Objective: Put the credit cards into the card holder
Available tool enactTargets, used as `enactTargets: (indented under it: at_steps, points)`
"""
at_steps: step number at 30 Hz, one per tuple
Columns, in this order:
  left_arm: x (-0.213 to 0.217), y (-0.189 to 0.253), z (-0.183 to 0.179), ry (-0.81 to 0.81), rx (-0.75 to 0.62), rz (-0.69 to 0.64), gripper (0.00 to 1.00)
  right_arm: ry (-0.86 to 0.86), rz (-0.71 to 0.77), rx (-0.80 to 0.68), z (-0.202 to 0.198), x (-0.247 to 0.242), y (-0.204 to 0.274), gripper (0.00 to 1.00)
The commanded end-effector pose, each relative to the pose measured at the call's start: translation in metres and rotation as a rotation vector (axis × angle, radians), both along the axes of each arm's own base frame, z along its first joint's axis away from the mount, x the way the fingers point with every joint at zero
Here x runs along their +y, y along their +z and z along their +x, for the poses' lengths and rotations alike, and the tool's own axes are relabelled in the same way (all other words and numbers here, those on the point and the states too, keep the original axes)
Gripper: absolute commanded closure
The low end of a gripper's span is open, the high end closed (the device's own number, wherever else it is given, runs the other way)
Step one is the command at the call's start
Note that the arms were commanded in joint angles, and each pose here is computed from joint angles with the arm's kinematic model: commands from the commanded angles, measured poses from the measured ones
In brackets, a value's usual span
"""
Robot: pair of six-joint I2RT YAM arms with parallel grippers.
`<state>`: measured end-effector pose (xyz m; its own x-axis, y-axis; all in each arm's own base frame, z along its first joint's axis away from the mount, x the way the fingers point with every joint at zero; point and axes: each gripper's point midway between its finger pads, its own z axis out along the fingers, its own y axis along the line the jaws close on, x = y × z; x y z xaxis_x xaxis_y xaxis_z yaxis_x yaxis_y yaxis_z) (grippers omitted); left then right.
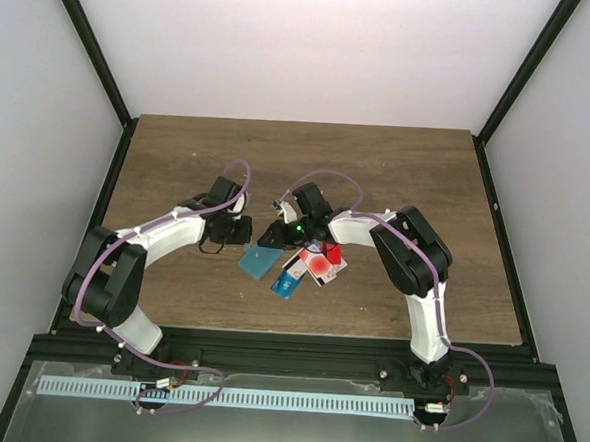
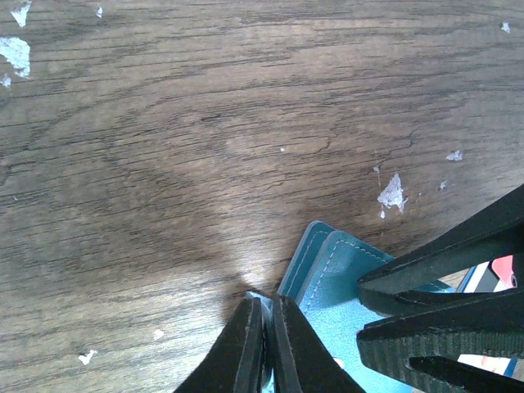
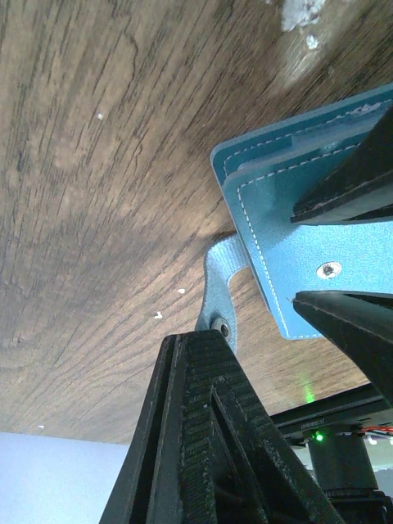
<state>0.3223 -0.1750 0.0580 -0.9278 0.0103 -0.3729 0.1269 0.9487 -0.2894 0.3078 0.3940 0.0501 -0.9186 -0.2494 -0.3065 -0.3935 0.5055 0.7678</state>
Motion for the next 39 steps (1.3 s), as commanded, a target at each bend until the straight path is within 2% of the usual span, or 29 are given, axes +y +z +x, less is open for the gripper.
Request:
enactTargets:
  at_steps: [1, 13, 26, 31, 39]
  points:
    - [-0.001, 0.007, 0.003, -0.001, -0.023, -0.012, 0.94, 0.003, -0.029, 0.034, -0.004, -0.006, -0.017, 0.76]
    - [-0.013, 0.014, -0.010, -0.046, -0.022, -0.051, 0.96, -0.004, -0.039, 0.044, -0.003, -0.007, -0.022, 0.76]
    - [-0.026, 0.008, -0.039, -0.093, 0.005, 0.015, 0.96, -0.008, -0.052, 0.053, -0.003, -0.011, -0.027, 0.76]
    - [-0.023, 0.002, -0.043, -0.090, 0.010, 0.049, 0.96, -0.012, -0.044, 0.052, -0.004, -0.014, -0.025, 0.76]
    - [-0.036, 0.001, -0.039, -0.081, -0.013, 0.029, 0.96, -0.013, -0.035, 0.067, -0.008, -0.016, -0.026, 0.76]
